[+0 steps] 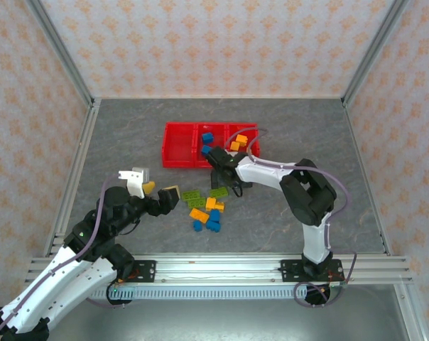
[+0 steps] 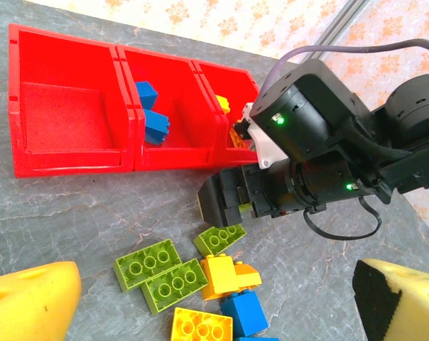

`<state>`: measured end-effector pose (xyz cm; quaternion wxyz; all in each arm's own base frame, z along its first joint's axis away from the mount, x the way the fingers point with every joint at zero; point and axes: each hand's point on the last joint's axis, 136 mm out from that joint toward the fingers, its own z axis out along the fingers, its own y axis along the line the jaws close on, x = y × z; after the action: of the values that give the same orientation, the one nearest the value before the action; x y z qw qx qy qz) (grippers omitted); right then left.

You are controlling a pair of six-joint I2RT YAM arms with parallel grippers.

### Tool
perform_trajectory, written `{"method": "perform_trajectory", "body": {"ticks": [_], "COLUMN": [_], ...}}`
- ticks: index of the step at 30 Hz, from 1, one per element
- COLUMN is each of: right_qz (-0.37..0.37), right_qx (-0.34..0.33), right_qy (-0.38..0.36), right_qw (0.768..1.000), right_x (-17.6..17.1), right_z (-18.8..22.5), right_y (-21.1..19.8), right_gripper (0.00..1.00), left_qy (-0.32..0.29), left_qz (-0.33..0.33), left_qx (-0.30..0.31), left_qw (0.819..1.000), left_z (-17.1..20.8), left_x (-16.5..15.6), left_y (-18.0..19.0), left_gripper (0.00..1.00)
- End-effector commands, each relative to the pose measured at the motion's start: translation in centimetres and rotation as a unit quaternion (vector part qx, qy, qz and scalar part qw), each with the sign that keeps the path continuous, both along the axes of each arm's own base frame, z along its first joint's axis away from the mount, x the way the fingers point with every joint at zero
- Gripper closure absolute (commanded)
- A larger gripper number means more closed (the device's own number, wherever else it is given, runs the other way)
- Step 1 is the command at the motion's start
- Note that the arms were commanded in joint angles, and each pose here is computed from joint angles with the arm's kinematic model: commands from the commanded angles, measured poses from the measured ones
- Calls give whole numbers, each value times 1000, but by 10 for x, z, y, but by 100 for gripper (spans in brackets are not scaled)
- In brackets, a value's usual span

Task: Sort the legos into containers by color
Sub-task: Pick up the lego from the center of the table.

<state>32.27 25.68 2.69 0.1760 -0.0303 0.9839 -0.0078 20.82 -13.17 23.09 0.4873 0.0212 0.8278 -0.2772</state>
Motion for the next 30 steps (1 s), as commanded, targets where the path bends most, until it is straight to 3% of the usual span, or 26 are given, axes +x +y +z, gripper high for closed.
{"method": "perform_trajectory", "body": {"ticks": [1, 16, 21, 24, 30], "right_qz": [6, 8, 11, 11, 24], "right_qx": [-16, -7, -12, 4, 83], "right_qy": [12, 25, 29, 24, -29], "right_qw": [1000, 1000, 999, 1000, 996], "right_x": [1, 5, 5, 8, 18], "right_z": [-5, -9, -5, 9, 65], "right_y": [-4, -7, -7, -1, 25], "right_gripper": [5, 25, 43, 55, 57], "left_qy": [-12, -8, -8, -10, -14], "left_qz": [1, 2, 3, 3, 7], "left_qx": [5, 7, 7, 7, 5], "left_qw": [1000, 1000, 1000, 1000, 1000], "left_z": [1, -1, -1, 0, 2], "left_x": [3, 4, 4, 3, 3], "left_y": [0, -1, 0, 0, 2], "left_gripper": [1, 1, 1, 1, 1]}}
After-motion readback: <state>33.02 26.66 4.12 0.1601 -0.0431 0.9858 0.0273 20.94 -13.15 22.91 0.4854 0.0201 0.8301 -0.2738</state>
